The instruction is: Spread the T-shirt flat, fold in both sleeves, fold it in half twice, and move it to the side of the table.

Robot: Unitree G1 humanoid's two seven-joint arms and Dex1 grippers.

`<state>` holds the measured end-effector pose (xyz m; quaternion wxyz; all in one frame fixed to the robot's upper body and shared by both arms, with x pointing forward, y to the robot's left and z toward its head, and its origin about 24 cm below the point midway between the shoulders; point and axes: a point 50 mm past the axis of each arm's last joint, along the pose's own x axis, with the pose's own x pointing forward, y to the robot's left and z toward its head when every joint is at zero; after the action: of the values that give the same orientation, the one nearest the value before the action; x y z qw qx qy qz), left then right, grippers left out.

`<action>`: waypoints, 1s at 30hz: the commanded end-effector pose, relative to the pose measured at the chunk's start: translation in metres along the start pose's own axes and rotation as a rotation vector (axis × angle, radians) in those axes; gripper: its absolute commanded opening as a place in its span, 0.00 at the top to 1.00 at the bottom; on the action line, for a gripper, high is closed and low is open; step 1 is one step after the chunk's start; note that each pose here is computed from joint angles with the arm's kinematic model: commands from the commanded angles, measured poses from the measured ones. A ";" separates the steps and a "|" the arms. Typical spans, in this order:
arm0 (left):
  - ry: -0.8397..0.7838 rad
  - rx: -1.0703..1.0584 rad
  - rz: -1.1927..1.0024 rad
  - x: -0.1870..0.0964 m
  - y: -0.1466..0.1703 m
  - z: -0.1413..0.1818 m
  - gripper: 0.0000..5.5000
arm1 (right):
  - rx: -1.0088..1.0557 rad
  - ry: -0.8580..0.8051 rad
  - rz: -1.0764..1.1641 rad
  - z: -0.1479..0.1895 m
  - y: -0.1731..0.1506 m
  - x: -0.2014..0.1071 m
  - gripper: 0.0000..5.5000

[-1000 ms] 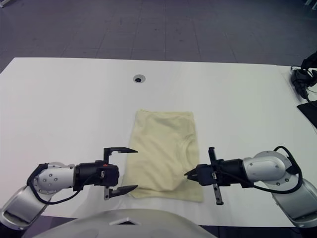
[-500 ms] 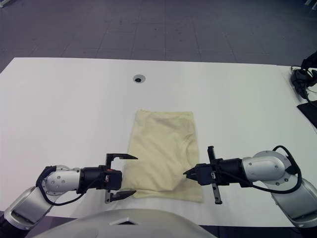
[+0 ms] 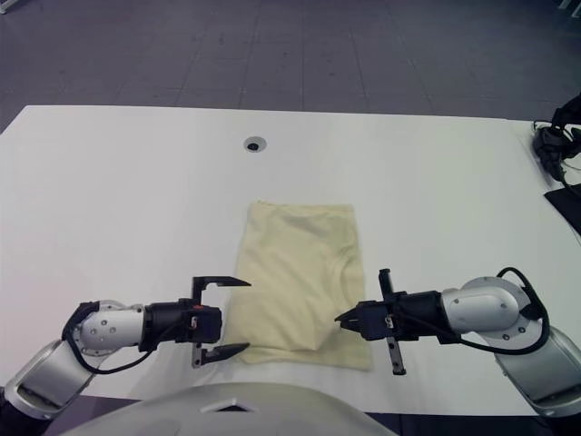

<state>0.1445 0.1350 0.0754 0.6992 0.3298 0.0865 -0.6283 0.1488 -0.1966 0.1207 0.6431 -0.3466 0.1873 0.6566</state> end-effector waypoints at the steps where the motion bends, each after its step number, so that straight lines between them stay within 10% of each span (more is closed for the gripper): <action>1: 0.017 -0.010 -0.020 0.000 -0.002 -0.002 0.02 | -0.008 0.002 0.003 0.002 -0.001 0.000 1.00; 30: 0.136 -0.006 -0.069 -0.003 -0.005 -0.020 0.02 | -0.008 0.099 0.076 -0.009 0.008 -0.012 1.00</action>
<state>0.1441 0.1380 0.0657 0.6775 0.3450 0.1154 -0.6393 0.1428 -0.2054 0.1213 0.6225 -0.3556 0.2119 0.6642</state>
